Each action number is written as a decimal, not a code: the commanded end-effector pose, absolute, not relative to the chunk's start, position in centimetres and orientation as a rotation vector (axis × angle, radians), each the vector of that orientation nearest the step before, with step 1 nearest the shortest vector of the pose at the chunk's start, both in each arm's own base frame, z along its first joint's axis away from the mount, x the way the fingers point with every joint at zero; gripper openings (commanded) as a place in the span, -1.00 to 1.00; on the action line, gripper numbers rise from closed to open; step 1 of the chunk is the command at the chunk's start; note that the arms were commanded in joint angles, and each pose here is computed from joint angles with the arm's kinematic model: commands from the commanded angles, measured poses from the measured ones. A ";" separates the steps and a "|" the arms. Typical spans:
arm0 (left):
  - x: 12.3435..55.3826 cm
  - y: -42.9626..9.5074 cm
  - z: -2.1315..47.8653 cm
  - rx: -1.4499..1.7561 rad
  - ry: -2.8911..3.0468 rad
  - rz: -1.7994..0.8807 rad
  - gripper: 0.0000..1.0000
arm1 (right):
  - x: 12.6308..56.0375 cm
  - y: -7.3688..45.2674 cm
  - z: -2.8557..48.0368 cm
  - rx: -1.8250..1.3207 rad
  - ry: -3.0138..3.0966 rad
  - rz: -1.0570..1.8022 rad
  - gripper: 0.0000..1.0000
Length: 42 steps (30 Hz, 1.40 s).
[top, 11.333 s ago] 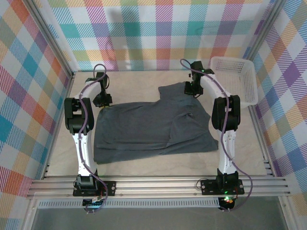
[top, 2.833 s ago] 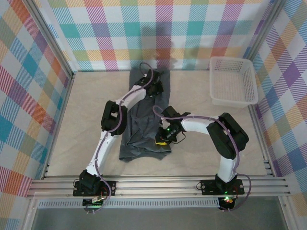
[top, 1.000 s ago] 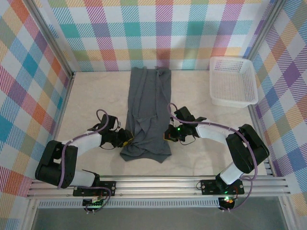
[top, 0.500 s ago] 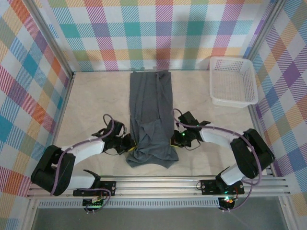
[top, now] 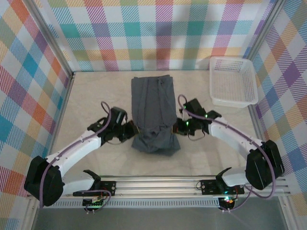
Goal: Fold the inside-out t-shirt
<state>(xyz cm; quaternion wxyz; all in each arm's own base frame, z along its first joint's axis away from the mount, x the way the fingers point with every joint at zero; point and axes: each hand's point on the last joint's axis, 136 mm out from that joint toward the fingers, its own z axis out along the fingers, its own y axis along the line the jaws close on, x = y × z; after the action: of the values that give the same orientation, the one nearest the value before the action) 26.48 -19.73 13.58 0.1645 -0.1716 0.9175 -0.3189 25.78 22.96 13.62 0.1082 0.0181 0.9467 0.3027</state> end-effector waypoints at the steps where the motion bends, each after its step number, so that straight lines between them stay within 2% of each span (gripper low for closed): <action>1: 32.0 -17.8 15.8 -0.520 2.509 -0.838 -1.00 | 31.7 22.6 16.5 0.073 2.663 0.864 -1.00; 9: 46.0 -16.1 19.1 -0.555 2.351 -0.808 -1.00 | 44.4 23.7 18.3 0.070 2.542 0.894 -1.00; 15: 53.9 -15.5 15.9 -0.588 2.376 -0.779 -0.98 | 51.6 24.5 16.4 0.076 2.519 0.908 -0.99; 16: 55.2 -15.5 14.9 -0.597 2.382 -0.784 -0.69 | 53.0 24.5 15.4 0.069 2.522 0.904 -0.67; 17: 56.3 -15.5 14.1 -0.600 2.384 -0.796 -0.29 | 54.2 24.6 14.8 0.062 2.525 0.916 -0.23; 18: 57.2 -15.4 13.7 -0.611 2.376 -0.820 -0.07 | 55.1 24.5 14.5 0.065 2.536 0.934 0.00; 19: 58.2 -15.2 13.6 -0.627 2.356 -0.855 0.12 | 55.9 24.5 14.7 0.068 2.552 0.953 0.15; 20: 58.8 -14.7 13.8 -0.640 2.334 -0.873 0.21 | 56.4 24.2 15.4 0.062 2.568 0.956 0.25; 23: 58.3 -13.4 16.3 -0.616 2.298 -0.860 0.31 | 56.0 22.5 17.8 0.033 2.589 0.855 0.35; 26: 54.6 -12.6 16.7 -0.587 2.307 -0.822 0.32 | 52.1 20.9 15.7 0.058 2.686 0.799 0.37; 31: 46.7 -12.9 10.2 -0.645 2.411 -0.816 0.29 | 45.5 20.3 11.0 0.157 2.640 0.918 0.37; 36: 43.8 -16.8 6.3 -0.573 2.526 -0.911 0.15 | 42.9 21.5 6.4 0.174 2.750 0.983 0.28; 39: 43.9 -17.7 4.8 -0.580 2.568 -0.902 0.01 | 42.9 22.7 4.6 0.170 2.779 1.016 0.08; 42: 44.2 -18.0 4.0 -0.593 2.584 -0.890 -0.46 | 43.4 23.7 4.4 0.159 2.783 1.063 -0.40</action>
<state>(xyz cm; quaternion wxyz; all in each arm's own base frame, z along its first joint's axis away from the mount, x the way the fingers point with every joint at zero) 42.95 -17.31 3.28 0.1577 -0.2171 0.9151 -0.3011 41.95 21.96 3.19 0.0668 0.0651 0.9435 0.3180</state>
